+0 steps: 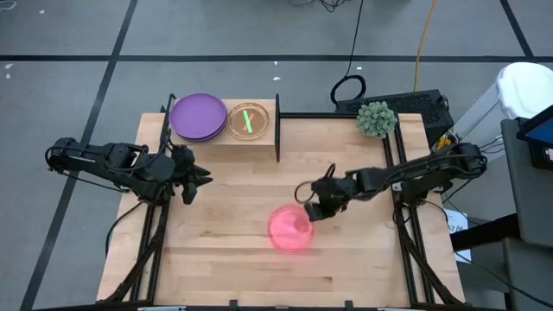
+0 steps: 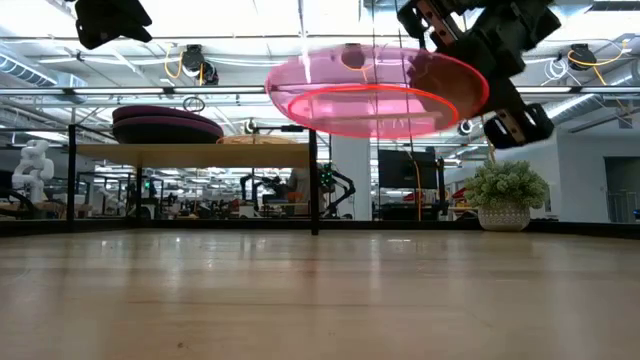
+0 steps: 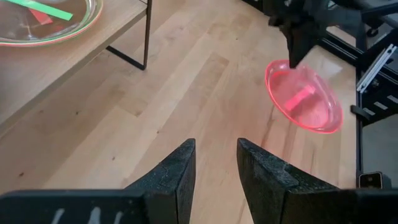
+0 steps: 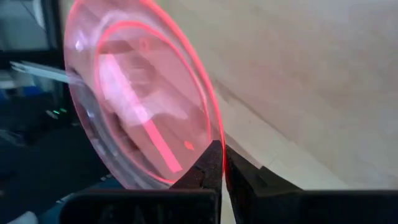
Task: Place and stack plates onto a shelf
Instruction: Stack the pink plate on the green plate
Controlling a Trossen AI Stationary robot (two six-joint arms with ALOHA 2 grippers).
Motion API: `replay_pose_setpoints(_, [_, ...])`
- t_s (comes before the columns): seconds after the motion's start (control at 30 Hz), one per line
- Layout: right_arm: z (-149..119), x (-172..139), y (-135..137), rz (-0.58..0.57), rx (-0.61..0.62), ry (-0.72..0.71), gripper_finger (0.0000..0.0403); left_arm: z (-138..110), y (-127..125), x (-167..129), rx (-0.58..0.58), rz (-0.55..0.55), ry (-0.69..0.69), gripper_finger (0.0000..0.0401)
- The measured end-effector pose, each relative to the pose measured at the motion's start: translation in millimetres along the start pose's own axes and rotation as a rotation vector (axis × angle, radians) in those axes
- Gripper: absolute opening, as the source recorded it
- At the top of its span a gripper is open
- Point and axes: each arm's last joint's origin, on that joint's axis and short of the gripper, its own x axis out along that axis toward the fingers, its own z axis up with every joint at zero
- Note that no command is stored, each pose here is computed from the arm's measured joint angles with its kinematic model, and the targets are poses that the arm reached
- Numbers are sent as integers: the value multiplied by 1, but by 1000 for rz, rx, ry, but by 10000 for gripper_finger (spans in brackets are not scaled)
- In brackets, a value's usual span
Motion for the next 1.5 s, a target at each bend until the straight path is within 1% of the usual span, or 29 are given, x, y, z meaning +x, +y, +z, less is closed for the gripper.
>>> replay_pose_setpoints(0.13, [10,-24,-4,4,28,-46,0,0,0,0,4,11,-7,122])
replay_pose_setpoints(0.27, [18,-44,-11,-21,95,-80,0,0,1,0,24,37,-20,122])
replay_pose_setpoints(0.43, [28,-64,-11,53,133,-146,0,0,3,0,31,88,-42,122])
replay_pose_setpoints(0.63, [39,-84,-3,146,170,-216,0,0,4,0,34,101,-41,122])
replay_pose_setpoints(0.8, [50,-112,23,197,121,-278,0,0,4,0,29,100,-41,122])
replay_pose_setpoints(0.9, [58,-125,35,171,88,-300,0,0,4,0,33,100,-42,122])
replay_pose_setpoints(1.07, [69,-147,53,162,32,-342,0,0,4,0,33,100,-42,122])
replay_pose_setpoints(1.27, [76,-158,62,160,-19,-375,0,0,4,0,25,100,-42,122])
replay_pose_setpoints(1.4, [78,-161,64,169,-22,-411,0,0,4,0,20,99,-43,122])
replay_pose_setpoints(1.5, [79,-162,67,206,-26,-431,0,0,4,0,28,99,-43,122])
